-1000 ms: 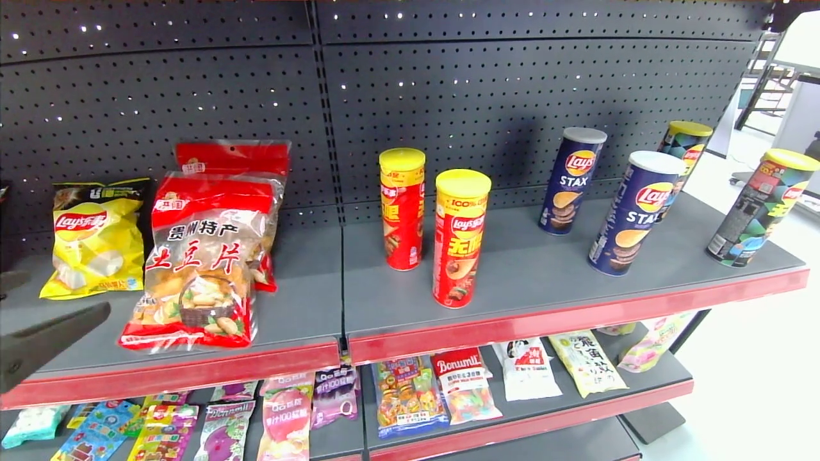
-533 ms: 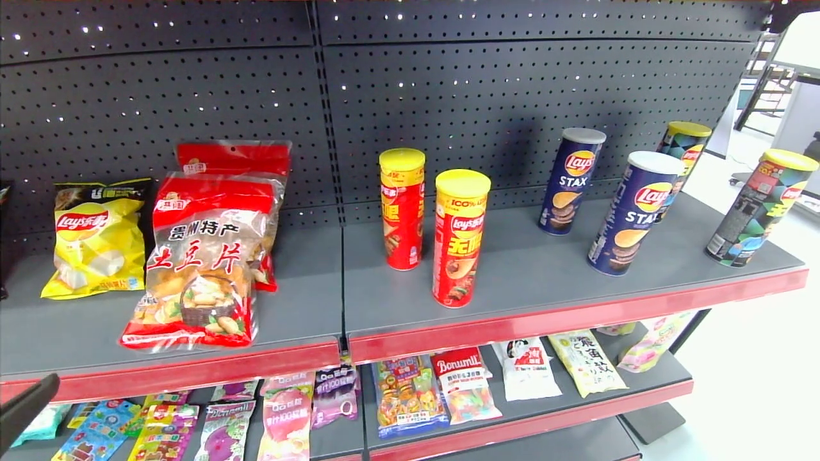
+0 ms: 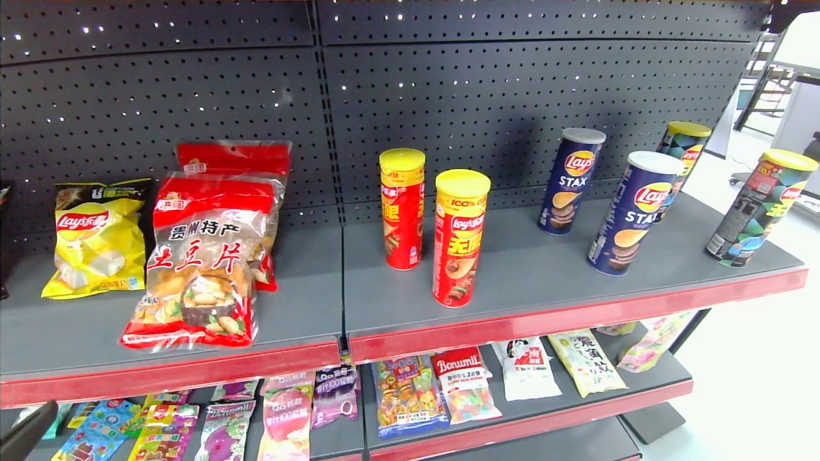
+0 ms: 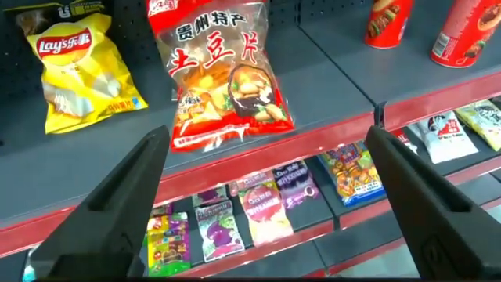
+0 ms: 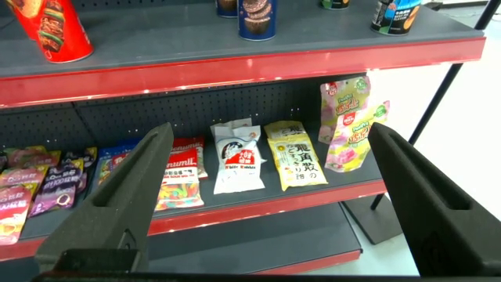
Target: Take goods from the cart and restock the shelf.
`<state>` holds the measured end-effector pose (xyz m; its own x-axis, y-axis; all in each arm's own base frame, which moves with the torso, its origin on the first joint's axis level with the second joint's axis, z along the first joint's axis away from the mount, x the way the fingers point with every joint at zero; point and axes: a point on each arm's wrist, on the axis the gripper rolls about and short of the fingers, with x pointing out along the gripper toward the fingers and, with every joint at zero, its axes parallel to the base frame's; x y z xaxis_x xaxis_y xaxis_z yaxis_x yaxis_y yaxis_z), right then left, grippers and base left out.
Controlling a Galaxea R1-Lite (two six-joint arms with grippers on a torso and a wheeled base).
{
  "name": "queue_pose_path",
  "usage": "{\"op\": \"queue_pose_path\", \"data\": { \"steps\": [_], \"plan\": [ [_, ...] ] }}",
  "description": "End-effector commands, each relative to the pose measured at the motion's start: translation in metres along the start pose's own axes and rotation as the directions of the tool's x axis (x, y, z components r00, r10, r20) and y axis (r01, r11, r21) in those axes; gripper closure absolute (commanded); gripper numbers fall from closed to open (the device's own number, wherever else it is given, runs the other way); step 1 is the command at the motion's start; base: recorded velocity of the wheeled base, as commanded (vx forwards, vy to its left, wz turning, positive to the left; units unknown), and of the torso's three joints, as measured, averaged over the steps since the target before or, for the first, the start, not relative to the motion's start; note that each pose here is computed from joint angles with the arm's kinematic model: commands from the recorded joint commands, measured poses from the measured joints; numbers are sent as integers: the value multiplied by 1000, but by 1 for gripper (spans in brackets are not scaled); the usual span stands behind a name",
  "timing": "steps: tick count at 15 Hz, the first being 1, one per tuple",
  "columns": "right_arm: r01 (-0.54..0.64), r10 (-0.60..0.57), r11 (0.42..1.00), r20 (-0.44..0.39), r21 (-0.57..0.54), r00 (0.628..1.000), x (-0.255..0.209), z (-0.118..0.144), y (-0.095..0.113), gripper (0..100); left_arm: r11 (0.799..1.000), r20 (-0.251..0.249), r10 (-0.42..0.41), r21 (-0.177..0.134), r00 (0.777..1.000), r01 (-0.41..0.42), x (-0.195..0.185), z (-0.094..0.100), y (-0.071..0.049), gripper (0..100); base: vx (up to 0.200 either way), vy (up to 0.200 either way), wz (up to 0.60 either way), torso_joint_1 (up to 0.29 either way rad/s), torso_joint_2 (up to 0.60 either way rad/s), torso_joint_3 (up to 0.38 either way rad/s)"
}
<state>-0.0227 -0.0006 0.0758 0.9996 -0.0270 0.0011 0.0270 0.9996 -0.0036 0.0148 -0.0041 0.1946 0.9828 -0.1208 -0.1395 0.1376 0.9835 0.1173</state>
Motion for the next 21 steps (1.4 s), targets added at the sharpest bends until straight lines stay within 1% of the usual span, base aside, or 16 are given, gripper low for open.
{"op": "queue_pose_path", "data": {
  "steps": [1, 4, 9, 13, 14, 15, 16, 17, 18, 19, 20, 21],
  "plan": [
    [-2, 2, 1000, 0, -1, 1000, 0, 0, 0, 0, 1000, -10, -4, -3, 1000, 4, 2, 0, 1, 0, 0, 0, 0, 0, 0, 0],
    [-2, 2, 1000, 0, -1, 1000, 0, 0, 0, 0, 1000, -18, -7, -6, 1000, 7, 4, 0, 1, 0, 0, 0, 600, 4, 1, -1],
    [-1, 1, 1000, 0, -1, 1000, 0, 0, 0, 0, 1000, -10, -7, -1, 1000, 7, 2, 0, 1, 0, 0, 0, 600, 3, 5, 3],
    [-1, 1, 1000, 0, -1, 1000, 0, 0, 0, 0, 1000, 12, -5, 4, 1000, 5, -2, -1, -1, 0, 0, 0, 0, 0, 0, 0],
    [-13, 13, 1000, 2, -9, 1000, 0, 0, 0, 0, 1000, 23, -5, 6, 1000, 4, -6, -4, -3, 0, 0, 0, 0, 0, 0, 0],
    [-84, 84, 996, -5, -33, 996, 1, 1, 2, 0, 1000, 31, -10, 10, 999, 9, -9, -10, -5, 0, 0, 0, 0, 0, 0, 0],
    [-115, 113, 992, -33, -57, 993, 3, 2, 2, 0, 998, 45, -57, 17, 997, 56, -12, -19, -8, 0, 0, 0, 0, 0, 0, 0],
    [-124, 122, 991, -37, -58, 992, 3, 2, 2, 0, 995, 56, -98, 23, 994, 97, -15, -28, -11, 0, 0, 0, 0, 0, 0, 0],
    [-124, 122, 991, -40, -58, 992, 3, 2, 2, 0, 995, 60, -102, 25, 993, 101, -18, -36, -13, 0, 0, 0, 0, 0, 0, 0],
    [-154, 154, 988, 3, -4, 988, 4, 45, 2, 0, 995, 60, -98, 22, 993, 97, -20, -48, -15, 0, 0, 0, 0, 0, 0, 0],
    [-134, 137, 989, -42, 70, 990, 22, 91, 3, 0, 995, 59, -95, 20, 994, 94, -21, -55, -16, 0, 0, 0, 0, 0, 0, 0],
    [-134, 137, 989, -42, 70, 990, 22, 91, 3, 0, 995, 59, -95, 20, 994, 94, -21, -55, -16, 0, 0, 0, 0, 0, 0, 0]
  ]
}}
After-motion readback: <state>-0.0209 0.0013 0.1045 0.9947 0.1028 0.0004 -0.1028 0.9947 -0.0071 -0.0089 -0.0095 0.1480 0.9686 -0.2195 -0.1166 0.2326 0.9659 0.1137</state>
